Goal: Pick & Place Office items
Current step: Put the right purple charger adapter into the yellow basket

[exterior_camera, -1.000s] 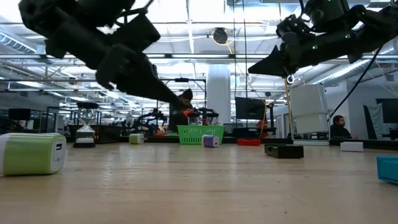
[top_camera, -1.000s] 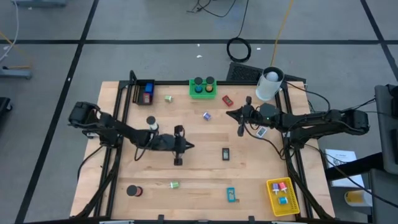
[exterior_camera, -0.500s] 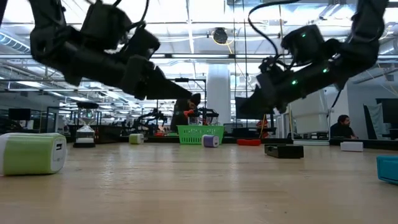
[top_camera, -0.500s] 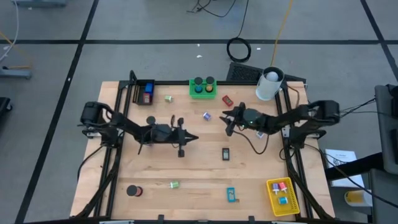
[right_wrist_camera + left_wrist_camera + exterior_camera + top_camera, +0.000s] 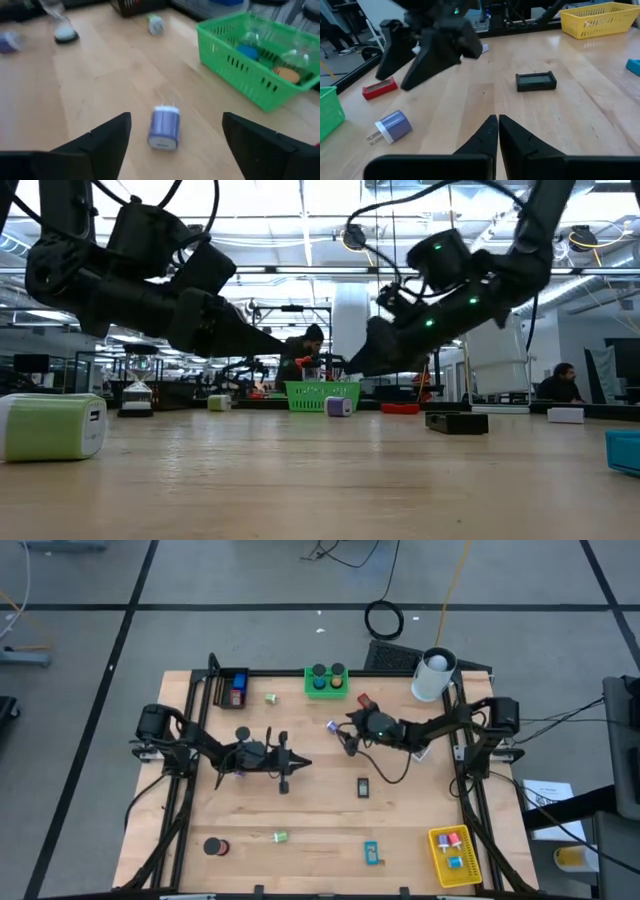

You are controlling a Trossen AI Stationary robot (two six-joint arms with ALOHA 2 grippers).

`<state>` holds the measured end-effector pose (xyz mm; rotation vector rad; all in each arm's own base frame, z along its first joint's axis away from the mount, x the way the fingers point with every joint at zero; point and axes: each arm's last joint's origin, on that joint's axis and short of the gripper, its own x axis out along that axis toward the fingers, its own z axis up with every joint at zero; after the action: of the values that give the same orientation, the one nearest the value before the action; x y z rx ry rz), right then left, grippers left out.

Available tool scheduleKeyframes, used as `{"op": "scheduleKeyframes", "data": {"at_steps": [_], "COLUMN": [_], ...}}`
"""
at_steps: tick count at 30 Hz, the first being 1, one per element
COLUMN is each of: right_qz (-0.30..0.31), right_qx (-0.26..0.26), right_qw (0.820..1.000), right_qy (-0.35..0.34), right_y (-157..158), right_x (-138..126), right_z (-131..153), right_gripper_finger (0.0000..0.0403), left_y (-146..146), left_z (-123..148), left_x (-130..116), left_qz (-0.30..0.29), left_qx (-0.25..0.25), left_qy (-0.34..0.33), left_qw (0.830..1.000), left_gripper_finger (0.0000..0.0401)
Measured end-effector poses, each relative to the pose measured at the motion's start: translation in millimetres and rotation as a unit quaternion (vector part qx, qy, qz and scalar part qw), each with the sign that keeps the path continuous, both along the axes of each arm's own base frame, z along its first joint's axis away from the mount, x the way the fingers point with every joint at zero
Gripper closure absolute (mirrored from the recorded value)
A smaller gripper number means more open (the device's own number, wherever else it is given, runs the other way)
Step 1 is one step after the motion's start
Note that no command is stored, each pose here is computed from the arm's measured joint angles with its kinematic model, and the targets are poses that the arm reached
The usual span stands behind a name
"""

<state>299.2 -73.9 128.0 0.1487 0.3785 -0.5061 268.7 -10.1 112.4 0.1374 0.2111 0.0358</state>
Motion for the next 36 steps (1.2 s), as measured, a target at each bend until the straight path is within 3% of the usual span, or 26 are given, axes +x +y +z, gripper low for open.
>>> {"op": "scheduleKeyframes", "data": {"at_steps": [8, 16, 22, 31, 36], "right_qz": [-0.008, -0.013, 0.0, 0.005, 0.01], "right_qx": [-0.005, 0.019, 0.025, 0.015, 0.017], "right_qw": [0.999, 0.998, 0.997, 0.996, 0.995], "right_qy": [0.046, 0.064, 0.071, 0.087, 0.101], "right_y": [-9.5, -16.0, -16.6, -16.4, -13.2], "right_x": [26.8, 33.9, 39.1, 37.9, 34.1], "right_z": [-9.8, -22.3, -29.2, -30.6, -19.9], "right_gripper_finger": [0.0074, 0.0096, 0.0143, 0.0275, 0.0277], "left_y": [0.0, 0.1, 0.2, 0.2, 0.0], "left_z": [-0.1, -0.5, -0.7, -0.8, -0.9], "left_x": [0.0, -0.1, -0.1, -0.1, -0.1], "left_qz": [0.0, 0.001, 0.001, 0.001, 0.0], "left_qx": [0.001, -0.001, -0.001, -0.002, -0.002], "left_qy": [0.0, 0.002, 0.004, 0.005, 0.005], "left_qw": [1.0, 1.0, 1.0, 1.0, 1.0], "left_gripper_finger": [0.0393, 0.0378, 0.0397, 0.0379, 0.0397]}}
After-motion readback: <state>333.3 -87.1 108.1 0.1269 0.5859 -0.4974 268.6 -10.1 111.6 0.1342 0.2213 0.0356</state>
